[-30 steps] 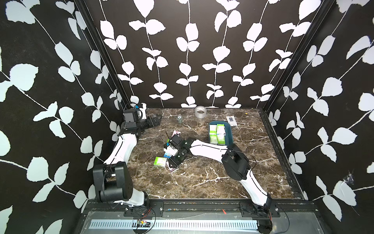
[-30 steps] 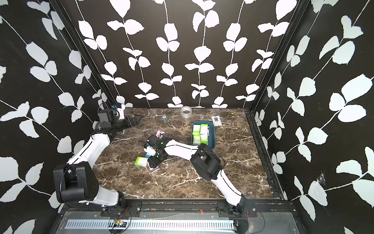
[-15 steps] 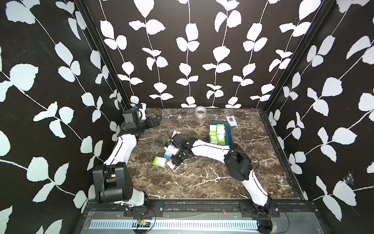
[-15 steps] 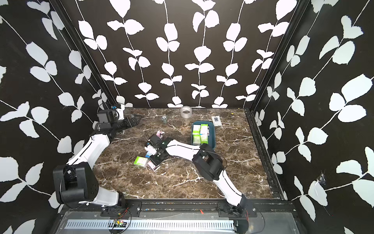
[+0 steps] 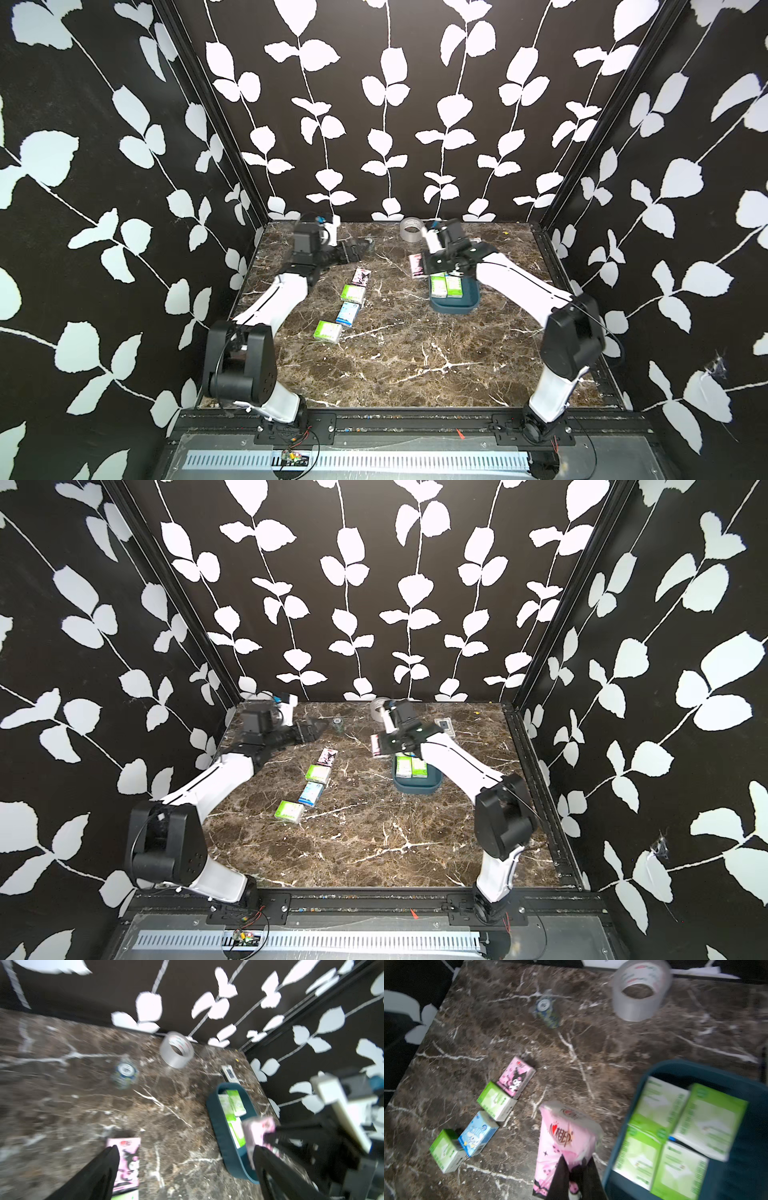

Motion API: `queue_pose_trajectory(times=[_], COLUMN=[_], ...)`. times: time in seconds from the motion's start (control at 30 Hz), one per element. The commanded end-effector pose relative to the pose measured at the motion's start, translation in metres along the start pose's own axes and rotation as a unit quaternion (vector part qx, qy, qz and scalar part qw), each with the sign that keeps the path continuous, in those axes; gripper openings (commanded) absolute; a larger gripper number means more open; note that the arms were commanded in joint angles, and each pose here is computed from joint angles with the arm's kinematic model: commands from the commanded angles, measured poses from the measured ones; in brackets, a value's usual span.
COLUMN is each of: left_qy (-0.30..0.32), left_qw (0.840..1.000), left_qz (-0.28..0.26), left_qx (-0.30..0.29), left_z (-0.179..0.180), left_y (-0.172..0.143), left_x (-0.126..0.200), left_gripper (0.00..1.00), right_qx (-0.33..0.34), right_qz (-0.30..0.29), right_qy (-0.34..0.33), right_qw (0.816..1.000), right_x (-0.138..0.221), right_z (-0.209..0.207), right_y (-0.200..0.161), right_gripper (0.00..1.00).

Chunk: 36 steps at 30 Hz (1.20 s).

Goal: Put the pocket tissues into the storage box
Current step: Place the pocket tissues in the storage box.

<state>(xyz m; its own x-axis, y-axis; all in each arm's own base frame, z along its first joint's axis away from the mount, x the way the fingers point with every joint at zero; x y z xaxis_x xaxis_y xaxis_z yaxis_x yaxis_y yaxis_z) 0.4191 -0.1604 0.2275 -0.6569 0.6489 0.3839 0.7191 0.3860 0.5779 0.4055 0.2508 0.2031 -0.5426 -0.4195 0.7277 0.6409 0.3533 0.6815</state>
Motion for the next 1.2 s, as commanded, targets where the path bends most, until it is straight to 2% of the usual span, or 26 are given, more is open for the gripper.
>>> queue_pose_trajectory(times=[0.0,0.17,0.4,0.9,1.17], left_qy=[-0.018,-0.025,-0.037,-0.023,-0.008], left_qw=[1.0,0.999,0.998,0.999,0.999], left_qz=[-0.003,0.028,0.043,0.038,0.031], left_qx=[-0.006,-0.009,-0.019,-0.025,-0.029], left_z=[-0.012,-0.022,-0.034,-0.036,-0.031], left_y=[-0.003,-0.022,-0.038,-0.03,-0.029], left_x=[-0.008,-0.02,-0.031,-0.035,-0.034], left_gripper=[0.99,0.99,0.99,0.99,0.99], right_qx=[-0.048,-0.092,-0.101,-0.114,-0.116], right_qz=[0.033,0.074,0.102,0.123,0.12], right_qy=[-0.036,-0.043,-0.021,0.017,0.03], right_qw=[0.998,0.992,0.989,0.986,0.985], right_x=[0.009,0.015,-0.006,-0.051,-0.068], right_z=[-0.036,-0.067,-0.066,-0.061,-0.059], right_y=[-0.026,-0.049,-0.07,-0.08,-0.072], right_gripper=[0.0,0.0,0.0,0.0,0.05])
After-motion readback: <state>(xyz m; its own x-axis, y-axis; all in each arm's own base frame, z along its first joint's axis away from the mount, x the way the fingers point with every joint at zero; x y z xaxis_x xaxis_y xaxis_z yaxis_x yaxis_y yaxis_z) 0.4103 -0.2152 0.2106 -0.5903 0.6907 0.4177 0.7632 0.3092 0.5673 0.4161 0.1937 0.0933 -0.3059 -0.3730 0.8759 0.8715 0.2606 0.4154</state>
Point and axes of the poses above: each gripper's point midway between its finger pads, its own x axis back along the fingers, its own z axis along the line the jaws close on, y = z × x, the point moved 2 cm from there along x, back along the fingers, and after that the axes turned 14 degrees about x, right-handed, at the moved point
